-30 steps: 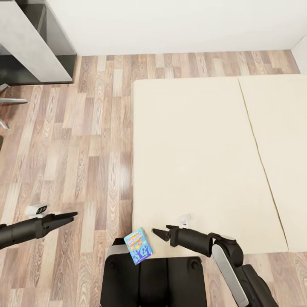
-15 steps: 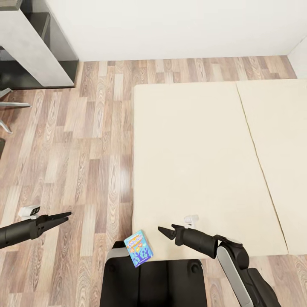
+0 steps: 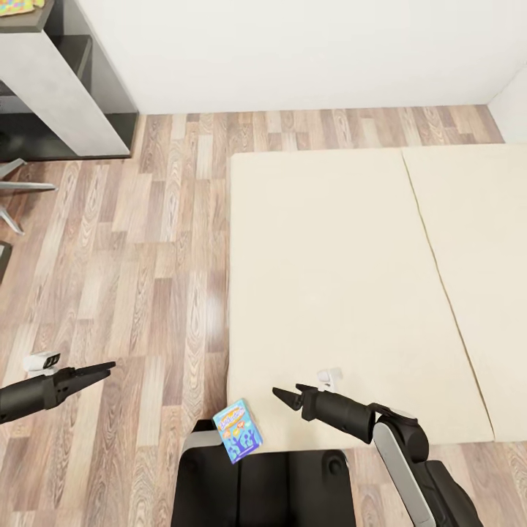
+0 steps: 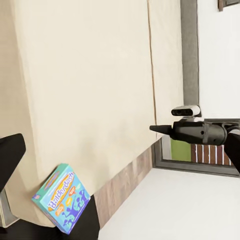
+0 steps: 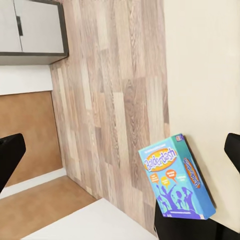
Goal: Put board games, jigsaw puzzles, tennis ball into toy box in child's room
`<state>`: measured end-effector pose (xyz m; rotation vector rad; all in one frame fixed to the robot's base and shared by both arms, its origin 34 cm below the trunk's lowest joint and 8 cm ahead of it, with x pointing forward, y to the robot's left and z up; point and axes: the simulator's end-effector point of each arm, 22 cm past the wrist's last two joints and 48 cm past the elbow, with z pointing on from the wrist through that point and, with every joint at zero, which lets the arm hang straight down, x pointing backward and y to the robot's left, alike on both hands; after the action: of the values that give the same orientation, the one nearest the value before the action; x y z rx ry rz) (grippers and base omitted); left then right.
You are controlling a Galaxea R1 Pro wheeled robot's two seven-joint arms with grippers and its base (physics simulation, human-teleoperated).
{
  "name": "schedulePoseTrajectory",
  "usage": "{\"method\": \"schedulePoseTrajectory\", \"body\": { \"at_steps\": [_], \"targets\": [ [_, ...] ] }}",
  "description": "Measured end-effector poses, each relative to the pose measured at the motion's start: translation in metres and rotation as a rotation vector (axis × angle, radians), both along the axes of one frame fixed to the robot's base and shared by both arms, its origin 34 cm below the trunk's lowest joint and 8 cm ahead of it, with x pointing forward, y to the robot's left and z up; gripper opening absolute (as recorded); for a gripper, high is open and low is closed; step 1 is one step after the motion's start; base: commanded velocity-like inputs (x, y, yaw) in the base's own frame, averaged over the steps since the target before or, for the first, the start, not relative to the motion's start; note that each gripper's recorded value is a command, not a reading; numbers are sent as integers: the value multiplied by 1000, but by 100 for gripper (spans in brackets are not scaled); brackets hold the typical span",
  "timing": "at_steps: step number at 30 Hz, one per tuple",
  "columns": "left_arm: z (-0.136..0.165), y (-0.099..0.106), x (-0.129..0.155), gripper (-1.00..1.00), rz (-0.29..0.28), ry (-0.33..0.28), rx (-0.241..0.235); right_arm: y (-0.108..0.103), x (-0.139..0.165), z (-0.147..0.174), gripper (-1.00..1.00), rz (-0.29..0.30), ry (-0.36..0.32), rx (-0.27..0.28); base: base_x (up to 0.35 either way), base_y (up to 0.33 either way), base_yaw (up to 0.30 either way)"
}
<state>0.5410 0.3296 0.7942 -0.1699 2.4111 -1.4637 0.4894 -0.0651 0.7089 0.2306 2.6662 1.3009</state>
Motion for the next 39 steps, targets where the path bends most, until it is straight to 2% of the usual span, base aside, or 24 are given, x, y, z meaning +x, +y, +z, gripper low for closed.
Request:
{"method": "schedulePoseTrajectory", "body": {
  "at_steps": [39],
  "targets": [
    [28,1,12,100,-2,-68,3,-2,18,22,100,-1,-61,-16,0,0,0]
  ]
}}
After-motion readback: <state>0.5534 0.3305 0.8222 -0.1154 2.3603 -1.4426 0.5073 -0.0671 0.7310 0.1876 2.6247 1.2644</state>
